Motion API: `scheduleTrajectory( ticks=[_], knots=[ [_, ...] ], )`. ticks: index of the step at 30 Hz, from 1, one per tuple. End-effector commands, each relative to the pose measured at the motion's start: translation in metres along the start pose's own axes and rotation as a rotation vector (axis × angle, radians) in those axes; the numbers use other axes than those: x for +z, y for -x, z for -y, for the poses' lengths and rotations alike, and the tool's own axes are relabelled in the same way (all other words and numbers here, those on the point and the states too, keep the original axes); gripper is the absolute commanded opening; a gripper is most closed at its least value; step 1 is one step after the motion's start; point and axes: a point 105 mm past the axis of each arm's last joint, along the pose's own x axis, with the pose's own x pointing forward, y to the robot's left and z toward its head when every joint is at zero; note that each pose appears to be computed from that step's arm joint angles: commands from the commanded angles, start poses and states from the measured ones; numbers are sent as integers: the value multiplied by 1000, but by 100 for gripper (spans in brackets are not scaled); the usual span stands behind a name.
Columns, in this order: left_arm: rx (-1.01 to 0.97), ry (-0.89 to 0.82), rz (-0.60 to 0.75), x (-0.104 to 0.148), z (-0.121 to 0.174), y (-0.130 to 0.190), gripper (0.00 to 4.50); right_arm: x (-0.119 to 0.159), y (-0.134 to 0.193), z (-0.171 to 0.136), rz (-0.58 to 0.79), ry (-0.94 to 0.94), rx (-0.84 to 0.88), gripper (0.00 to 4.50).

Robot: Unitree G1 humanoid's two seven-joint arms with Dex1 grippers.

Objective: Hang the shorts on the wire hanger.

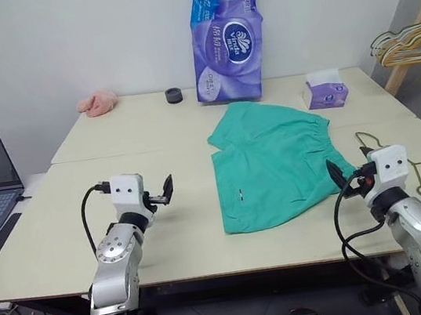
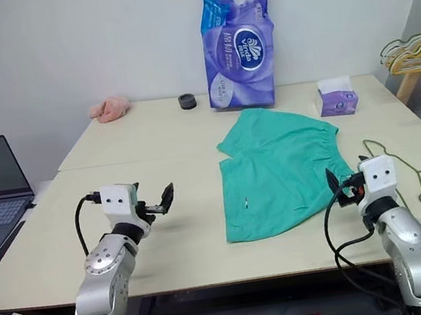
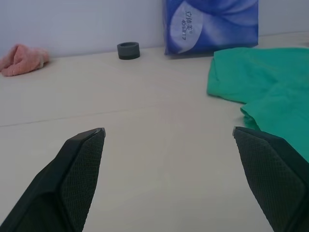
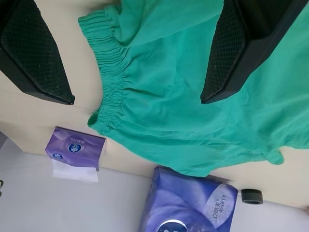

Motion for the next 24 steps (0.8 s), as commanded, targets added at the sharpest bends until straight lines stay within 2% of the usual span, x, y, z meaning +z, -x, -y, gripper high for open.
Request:
scheduleTrajectory(
  ticks=[1, 12, 24],
  knots=[
    [-43, -24, 69, 16, 6, -2, 449, 10, 0, 3, 33, 10, -12, 447],
    [-58, -46, 48, 14, 10, 2, 449, 16, -3, -1, 42, 18, 24, 447],
    [-174, -44, 86, 23, 24, 0, 449, 13, 1, 0, 36, 0, 11, 447]
  ],
)
